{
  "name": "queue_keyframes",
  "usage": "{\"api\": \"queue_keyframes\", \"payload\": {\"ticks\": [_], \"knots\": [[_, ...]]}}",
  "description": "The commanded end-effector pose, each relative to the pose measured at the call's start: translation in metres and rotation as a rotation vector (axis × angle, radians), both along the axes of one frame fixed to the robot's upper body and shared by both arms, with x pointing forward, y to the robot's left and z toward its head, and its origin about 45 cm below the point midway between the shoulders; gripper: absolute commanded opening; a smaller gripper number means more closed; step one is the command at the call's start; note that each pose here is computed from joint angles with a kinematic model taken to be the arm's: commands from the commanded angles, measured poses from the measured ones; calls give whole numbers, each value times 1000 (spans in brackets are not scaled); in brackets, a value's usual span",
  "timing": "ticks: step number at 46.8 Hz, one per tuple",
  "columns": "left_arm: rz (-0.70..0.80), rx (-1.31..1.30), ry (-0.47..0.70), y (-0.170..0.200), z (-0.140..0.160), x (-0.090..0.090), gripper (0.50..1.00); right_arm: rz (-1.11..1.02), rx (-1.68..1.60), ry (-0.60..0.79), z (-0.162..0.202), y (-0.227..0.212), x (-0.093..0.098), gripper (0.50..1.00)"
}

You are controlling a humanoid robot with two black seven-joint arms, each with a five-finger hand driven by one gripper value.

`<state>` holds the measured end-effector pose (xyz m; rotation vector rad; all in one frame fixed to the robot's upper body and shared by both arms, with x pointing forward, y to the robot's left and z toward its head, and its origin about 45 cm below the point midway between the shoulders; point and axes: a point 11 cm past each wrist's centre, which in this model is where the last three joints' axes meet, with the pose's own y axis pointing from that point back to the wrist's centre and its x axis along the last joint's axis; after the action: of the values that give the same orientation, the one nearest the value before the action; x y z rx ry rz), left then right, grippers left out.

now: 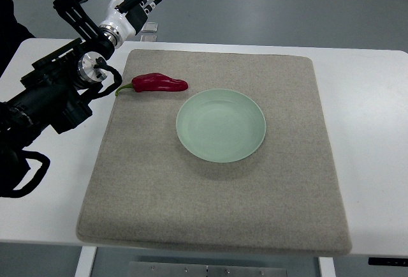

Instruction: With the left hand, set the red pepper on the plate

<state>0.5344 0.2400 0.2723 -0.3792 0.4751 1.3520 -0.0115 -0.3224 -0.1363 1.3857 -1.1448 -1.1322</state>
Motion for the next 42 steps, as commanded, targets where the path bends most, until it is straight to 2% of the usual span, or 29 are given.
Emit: {"api": "queue_keyframes", "payload": {"ticks": [1,42], "knots": [[1,-1,3,0,-2,-1,992,0,0,0,0,0,0,928],[0,0,-1,0,1,0,992,0,0,0,0,0,0,928]]}}
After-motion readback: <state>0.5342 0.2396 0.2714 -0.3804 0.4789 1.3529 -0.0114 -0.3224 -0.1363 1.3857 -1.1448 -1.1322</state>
